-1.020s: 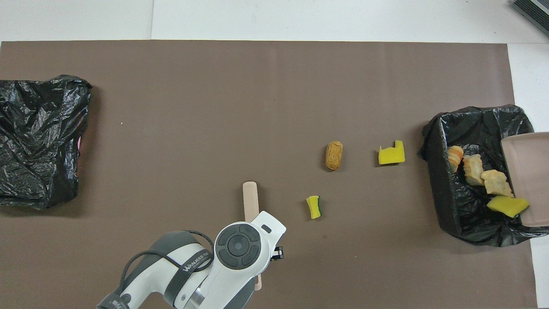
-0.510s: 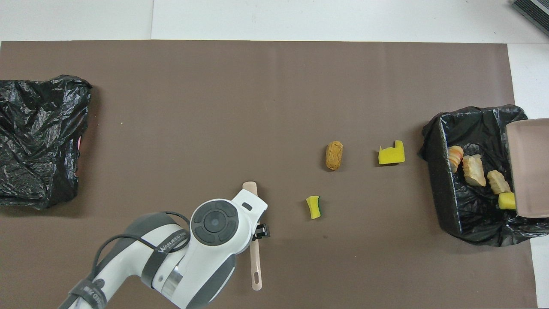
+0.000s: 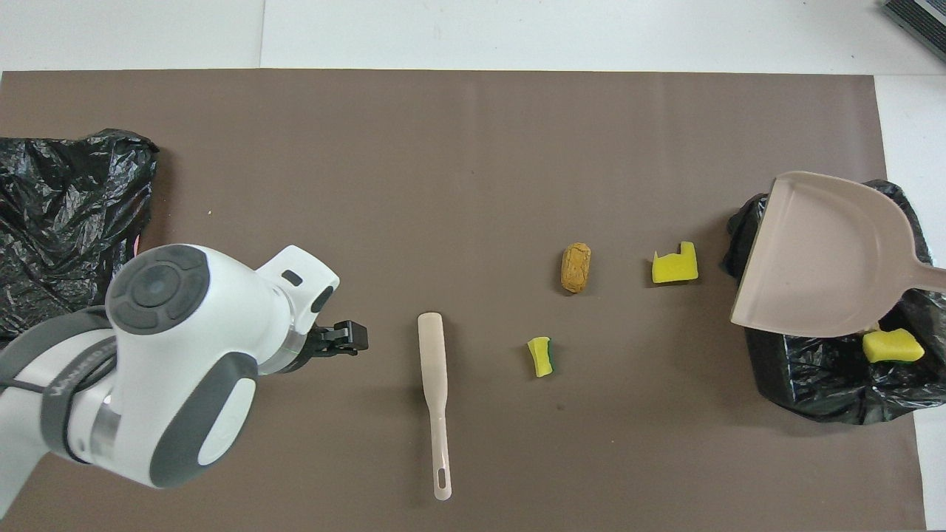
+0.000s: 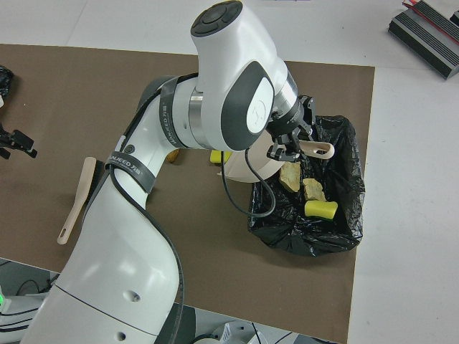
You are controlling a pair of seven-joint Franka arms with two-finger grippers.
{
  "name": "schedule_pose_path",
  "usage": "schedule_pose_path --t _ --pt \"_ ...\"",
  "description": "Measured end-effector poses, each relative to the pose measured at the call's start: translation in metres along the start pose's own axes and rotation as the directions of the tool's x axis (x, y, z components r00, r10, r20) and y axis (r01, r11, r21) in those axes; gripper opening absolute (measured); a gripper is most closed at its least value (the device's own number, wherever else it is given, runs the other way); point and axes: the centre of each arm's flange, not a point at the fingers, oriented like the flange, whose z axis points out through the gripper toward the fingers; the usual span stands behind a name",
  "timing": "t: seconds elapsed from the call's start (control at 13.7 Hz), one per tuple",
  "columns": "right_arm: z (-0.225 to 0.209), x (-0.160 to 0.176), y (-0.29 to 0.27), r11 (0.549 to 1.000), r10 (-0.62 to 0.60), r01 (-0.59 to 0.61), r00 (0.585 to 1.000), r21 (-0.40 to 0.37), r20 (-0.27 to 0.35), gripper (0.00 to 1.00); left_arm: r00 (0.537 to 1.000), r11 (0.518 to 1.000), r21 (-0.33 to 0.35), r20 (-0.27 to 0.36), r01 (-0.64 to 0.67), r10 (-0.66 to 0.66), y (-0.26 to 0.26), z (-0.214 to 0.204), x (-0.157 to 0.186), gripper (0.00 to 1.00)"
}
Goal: Sweep and dump trash in bin
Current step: 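Tip the dustpan over the bin while the left gripper releases the brush, then bring the empty dustpan back to the table center with the right gripper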
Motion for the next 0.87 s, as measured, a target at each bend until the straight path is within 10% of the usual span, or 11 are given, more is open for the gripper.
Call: schedule_pose_path --t 0.36,0.87 --pt "-0.015 0.105 -0.027 0.949 0.315 -0.312 0.945 0.046 -0.083 0.32 0.996 0.996 0.012 0.015 -0.088 0.088 -0.088 -0.048 0.016 1.0" --pt "0.017 0.257 -0.058 0.746 0.662 -0.632 0.736 0.208 -0.139 0.32 0.99 0.99 -0.01 0.005 -0.138 0.138 -0.171 -0.119 0.028 1.0"
